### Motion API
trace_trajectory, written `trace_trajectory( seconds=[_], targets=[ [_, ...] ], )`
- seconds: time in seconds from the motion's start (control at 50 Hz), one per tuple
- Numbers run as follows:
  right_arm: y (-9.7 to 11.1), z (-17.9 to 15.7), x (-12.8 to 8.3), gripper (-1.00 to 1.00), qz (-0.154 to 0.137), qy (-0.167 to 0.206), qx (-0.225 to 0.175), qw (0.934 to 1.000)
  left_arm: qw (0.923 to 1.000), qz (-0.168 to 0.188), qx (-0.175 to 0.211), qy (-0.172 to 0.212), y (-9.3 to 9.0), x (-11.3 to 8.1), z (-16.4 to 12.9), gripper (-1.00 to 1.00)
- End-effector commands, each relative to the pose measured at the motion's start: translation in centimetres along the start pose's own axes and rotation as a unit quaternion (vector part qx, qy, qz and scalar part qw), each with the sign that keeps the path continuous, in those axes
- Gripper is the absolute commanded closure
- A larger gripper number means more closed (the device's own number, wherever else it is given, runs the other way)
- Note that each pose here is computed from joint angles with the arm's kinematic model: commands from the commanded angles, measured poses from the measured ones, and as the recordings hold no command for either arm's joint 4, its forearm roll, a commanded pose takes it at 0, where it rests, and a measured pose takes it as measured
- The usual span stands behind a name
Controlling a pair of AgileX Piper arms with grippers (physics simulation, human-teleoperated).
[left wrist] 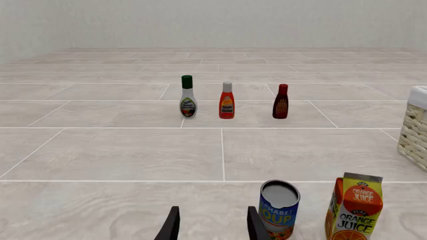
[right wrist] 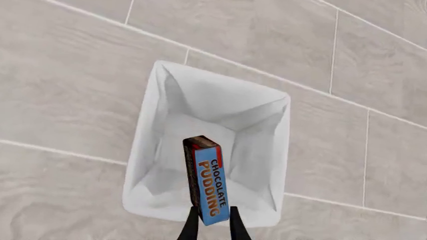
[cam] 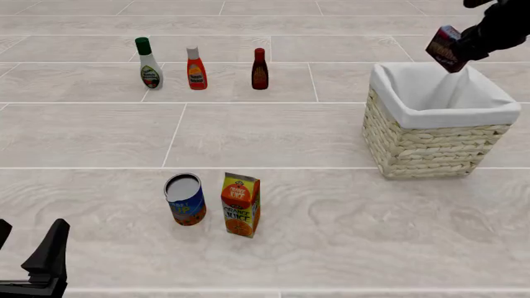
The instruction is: Pick the chocolate pudding and place it in the basket.
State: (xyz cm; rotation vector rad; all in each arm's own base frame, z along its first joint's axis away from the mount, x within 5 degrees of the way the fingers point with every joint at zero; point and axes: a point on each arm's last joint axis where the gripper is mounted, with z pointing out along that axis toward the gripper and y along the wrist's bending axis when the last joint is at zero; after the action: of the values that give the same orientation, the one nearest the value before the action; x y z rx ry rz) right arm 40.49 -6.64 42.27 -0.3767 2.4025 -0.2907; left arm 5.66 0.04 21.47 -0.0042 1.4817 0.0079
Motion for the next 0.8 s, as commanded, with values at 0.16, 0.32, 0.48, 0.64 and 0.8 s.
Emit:
trace_trajectory(
  seconds=[0.16, 0.32, 0.48, 0.64, 0.8],
  targets=[
    [-0.4, 1.9, -0.1, 1.00, -0.003, 0.013, -0.004, 0.9999, 1.0000, 0.000, 0.004, 0.000, 0.0, -0.1, 0.0, -1.00],
    [-0.6, 2.6, -0.1, 1.00, -0.004, 0.016, -0.004, 0.9999, 1.0000, 0.000, 0.004, 0.000, 0.0, -0.1, 0.0, -1.00],
    [-0.7, 3.5, 0.0, 1.00, -0.004, 0.021, -0.006, 0.9997, 1.0000, 0.000, 0.004, 0.000, 0.0, -0.1, 0.0, -1.00],
    [-0.8, 4.3, -0.1, 1.00, -0.005, 0.023, -0.007, 0.9997, 1.0000, 0.000, 0.004, 0.000, 0.0, -0.1, 0.0, -1.00],
    [-0.7, 5.3, 0.0, 1.00, -0.007, 0.031, -0.011, 0.9994, 1.0000, 0.000, 0.004, 0.000, 0.0, -0.1, 0.0, -1.00]
  ],
)
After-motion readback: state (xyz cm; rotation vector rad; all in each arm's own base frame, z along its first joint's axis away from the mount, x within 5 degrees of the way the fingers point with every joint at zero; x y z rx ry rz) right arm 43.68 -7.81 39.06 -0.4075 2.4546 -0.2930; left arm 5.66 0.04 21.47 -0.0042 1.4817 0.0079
